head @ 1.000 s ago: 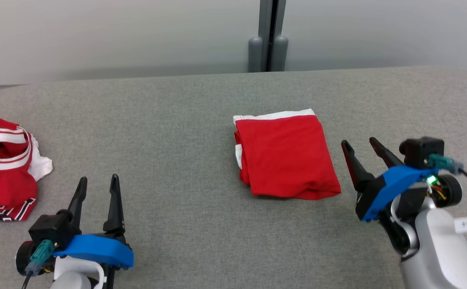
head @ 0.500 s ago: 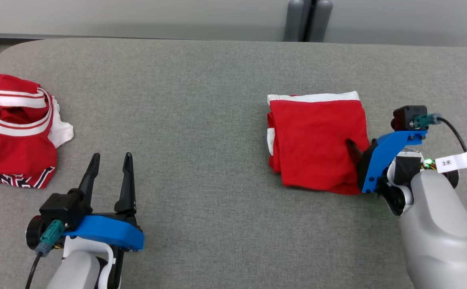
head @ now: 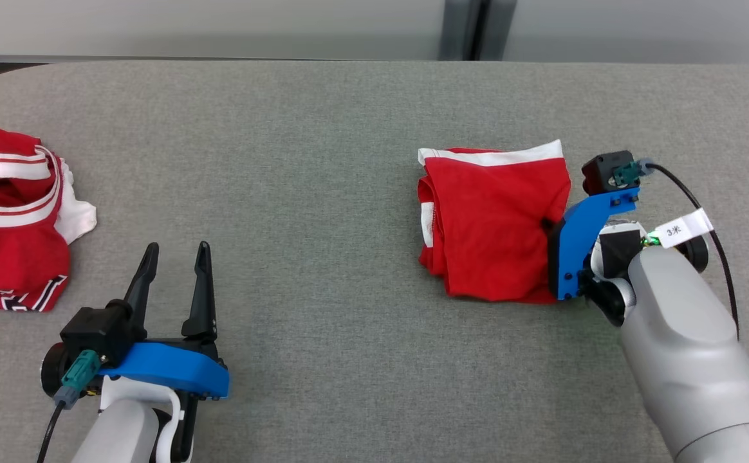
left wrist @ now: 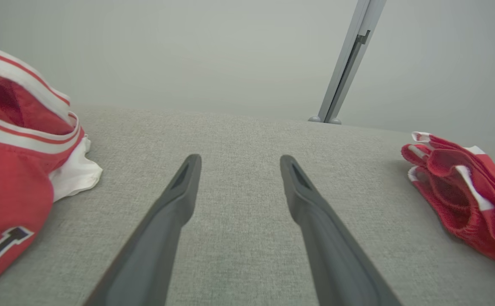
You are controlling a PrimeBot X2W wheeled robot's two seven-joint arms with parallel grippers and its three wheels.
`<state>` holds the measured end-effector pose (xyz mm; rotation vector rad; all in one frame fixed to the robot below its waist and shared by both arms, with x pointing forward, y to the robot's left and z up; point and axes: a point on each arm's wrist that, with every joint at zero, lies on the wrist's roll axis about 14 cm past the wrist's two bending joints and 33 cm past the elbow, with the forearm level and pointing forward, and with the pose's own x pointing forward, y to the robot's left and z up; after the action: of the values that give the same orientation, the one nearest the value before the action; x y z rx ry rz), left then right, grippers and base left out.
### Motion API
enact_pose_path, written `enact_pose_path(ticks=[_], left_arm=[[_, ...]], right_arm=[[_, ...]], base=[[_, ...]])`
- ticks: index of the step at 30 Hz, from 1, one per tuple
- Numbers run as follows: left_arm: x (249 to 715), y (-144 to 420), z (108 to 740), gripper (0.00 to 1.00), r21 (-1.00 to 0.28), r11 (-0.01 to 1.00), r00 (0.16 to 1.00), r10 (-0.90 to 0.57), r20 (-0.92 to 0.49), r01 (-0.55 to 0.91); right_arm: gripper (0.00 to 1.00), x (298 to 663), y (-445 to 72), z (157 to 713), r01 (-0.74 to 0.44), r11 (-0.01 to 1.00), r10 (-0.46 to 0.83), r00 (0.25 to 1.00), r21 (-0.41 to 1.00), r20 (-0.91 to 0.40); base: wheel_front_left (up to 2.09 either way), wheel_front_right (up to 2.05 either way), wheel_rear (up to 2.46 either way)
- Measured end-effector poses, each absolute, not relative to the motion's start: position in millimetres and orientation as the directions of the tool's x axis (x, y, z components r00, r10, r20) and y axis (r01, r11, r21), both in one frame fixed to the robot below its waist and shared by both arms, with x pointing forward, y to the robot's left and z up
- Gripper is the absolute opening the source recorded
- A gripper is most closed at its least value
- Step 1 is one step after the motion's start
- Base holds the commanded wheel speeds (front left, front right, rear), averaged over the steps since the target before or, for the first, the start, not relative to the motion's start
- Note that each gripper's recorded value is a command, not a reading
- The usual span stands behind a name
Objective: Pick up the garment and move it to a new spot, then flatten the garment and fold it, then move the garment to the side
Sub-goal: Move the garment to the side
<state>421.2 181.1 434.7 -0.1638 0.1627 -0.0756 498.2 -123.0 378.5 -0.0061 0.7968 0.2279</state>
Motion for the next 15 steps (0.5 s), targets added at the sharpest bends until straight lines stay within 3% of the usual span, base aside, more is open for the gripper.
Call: enact_pose_path(ticks=[7,15], left_arm=[[440.0,152.4,433.4,1.0,-0.195,0.971,0.976,-0.169,-0.138,0.14],[477.7,111.4,423.9,1.0,-0.228,0.944,0.957,-0.269,-0.112,0.239]], right_arm=[[0.0,517.1,-197.3,417.3,-0.256,0.948,0.057,0.722,-0.19,-0.689],[0.0,504.6,-345.7,450.1,-0.126,0.892,-0.215,0.725,-0.434,-0.654]], base=[[0.0,0.0,0.0],[0.0,0.0,0.0]])
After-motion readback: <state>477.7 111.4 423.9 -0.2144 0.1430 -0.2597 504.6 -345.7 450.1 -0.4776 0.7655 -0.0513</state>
